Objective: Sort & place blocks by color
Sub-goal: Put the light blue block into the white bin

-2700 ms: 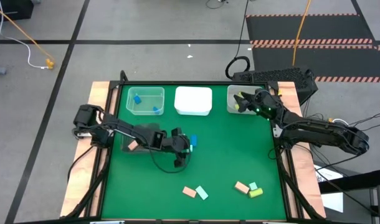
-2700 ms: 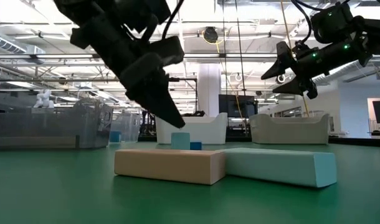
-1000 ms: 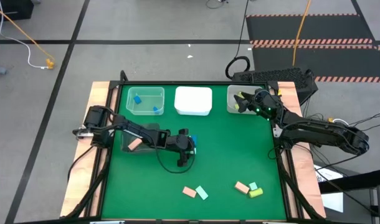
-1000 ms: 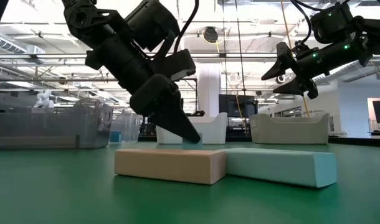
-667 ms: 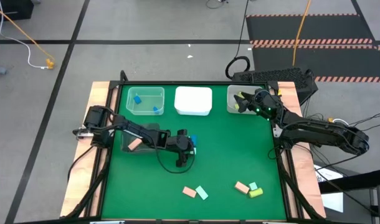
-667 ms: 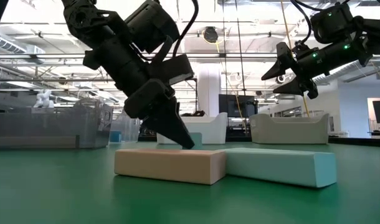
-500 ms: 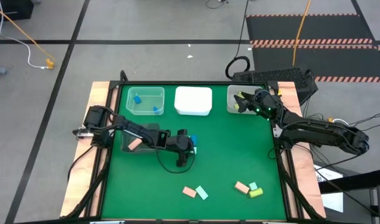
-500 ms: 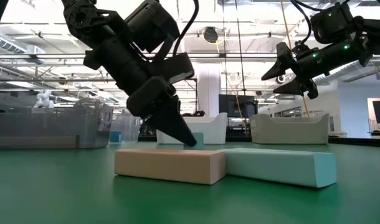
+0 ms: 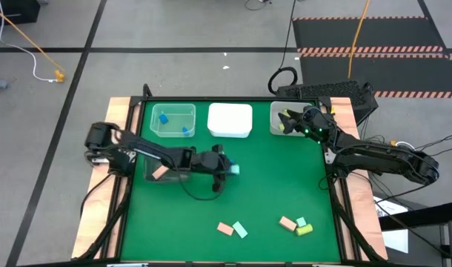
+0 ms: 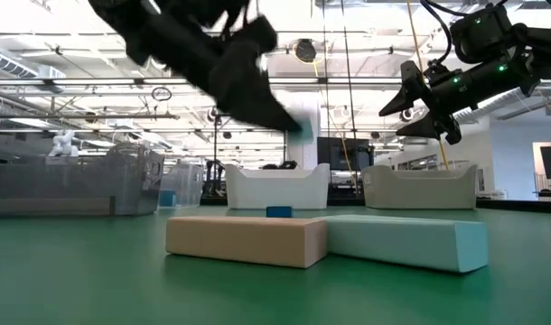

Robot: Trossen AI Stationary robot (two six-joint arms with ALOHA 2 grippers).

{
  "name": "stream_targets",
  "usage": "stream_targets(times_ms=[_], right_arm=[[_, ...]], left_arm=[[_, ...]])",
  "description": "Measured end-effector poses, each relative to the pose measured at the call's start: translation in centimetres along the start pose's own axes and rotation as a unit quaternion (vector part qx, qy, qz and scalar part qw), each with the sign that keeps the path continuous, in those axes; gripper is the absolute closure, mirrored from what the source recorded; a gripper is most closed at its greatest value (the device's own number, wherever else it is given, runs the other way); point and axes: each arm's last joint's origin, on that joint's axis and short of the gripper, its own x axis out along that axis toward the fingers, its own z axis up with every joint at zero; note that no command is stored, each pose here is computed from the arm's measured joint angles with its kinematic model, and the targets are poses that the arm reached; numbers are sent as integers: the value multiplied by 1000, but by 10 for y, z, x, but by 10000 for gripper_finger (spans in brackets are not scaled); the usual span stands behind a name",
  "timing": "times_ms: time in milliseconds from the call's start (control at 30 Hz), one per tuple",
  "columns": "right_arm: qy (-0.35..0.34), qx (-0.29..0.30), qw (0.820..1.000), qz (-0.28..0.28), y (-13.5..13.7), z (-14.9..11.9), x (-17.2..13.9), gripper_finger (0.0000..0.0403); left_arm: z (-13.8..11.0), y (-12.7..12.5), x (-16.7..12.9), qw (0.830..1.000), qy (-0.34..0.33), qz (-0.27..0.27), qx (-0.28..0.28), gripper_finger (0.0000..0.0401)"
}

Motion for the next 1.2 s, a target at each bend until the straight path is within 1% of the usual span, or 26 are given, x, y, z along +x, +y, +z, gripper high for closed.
stream_targets(times_ms=[133, 267, 367, 467, 600, 733, 800, 900, 1000, 1067, 1200], right_arm=[[-1, 6, 1000, 1, 0, 0, 0, 112], [-3, 9, 1000, 2, 0, 1, 0, 112], [-3, 24, 1000, 2, 0, 1, 0, 112], [-7, 33, 999, 4, 1, 1, 0, 112], [-22, 36, 999, 14, 3, 4, 0, 112], [-52, 46, 997, 35, 7, 10, -1, 112], [-69, 51, 995, 49, 9, 14, -1, 112], [-90, 56, 991, 84, 14, 19, -3, 112], [-106, 42, 986, 124, 19, 24, -5, 112], [-117, 27, 983, 141, 24, 25, -7, 112], [-122, -4, 979, 162, 32, 24, -10, 112]], left_arm=[[28, 21, -28, 997, -68, 32, -10, 266], [54, 42, -60, 986, -148, 69, -12, 265], [66, 55, -80, 977, -192, 96, -13, 265], [72, 66, -90, 968, -214, 132, -17, 264], [71, 80, -94, 956, -207, 206, -36, 264], [64, 96, -92, 937, -180, 293, -69, 264], [59, 106, -92, 929, -165, 321, -86, 263], [54, 120, -89, 920, -157, 341, -113, 263], [40, 131, -79, 916, -123, 350, -151, 263], [33, 137, -70, 913, -116, 347, -182, 263], [14, 145, -48, 916, -80, 327, -216, 263]])
